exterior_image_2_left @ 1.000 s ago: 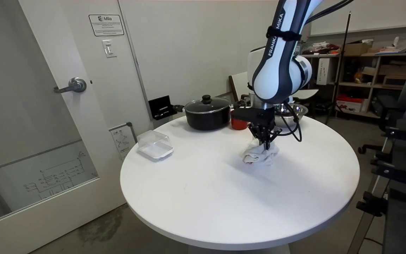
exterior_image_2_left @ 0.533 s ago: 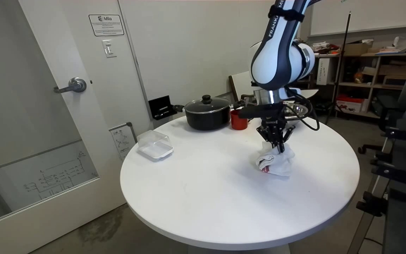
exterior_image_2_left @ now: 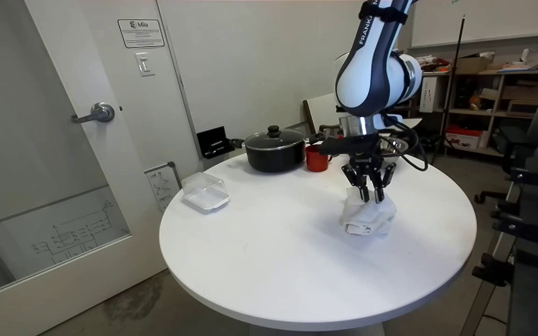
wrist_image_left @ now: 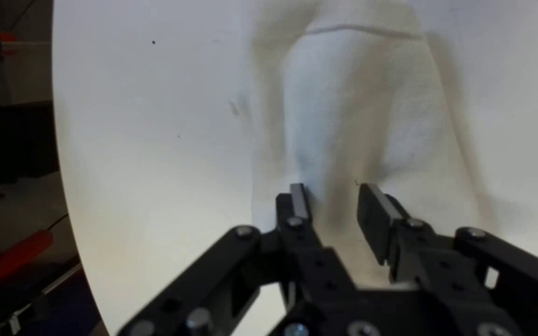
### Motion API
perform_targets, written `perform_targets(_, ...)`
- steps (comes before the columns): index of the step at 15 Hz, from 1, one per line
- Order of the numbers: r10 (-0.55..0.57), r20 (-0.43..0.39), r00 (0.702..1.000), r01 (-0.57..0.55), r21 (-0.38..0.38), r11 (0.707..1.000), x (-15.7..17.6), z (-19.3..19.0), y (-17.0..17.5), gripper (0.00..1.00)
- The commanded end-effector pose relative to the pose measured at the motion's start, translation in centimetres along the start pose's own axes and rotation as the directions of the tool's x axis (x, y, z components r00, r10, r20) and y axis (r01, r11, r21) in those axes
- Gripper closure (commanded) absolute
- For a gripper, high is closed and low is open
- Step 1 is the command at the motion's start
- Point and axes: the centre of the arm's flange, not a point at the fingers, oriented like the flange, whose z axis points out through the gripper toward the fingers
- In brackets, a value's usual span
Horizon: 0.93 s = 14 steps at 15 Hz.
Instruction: Use the towel to wipe the table
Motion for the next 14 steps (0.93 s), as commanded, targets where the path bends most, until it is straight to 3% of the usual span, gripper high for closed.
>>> perform_targets(1, 0.014, 0.025, 1.0, -0.014, 0.0, 1.0, 0.0, -1.4, 1.1, 0.34)
perform_targets(5, 0.006, 0.039, 0.999, -0.008, 0.035, 0.999, -0.5, -4.2, 2.1, 0.05)
perform_targets(6, 0.0, 0.044, 0.999, -0.002, 0.047, 0.999, -0.7, -5.3, 2.5, 0.01)
perform_targets(11, -0.025, 0.033, 0.999, 0.024, 0.047, 0.999, -1.5, -8.8, 3.9, 0.0)
perform_targets(14, -0.015, 0.037, 0.999, 0.013, 0.053, 0.999, -1.4, -8.1, 2.8, 0.0)
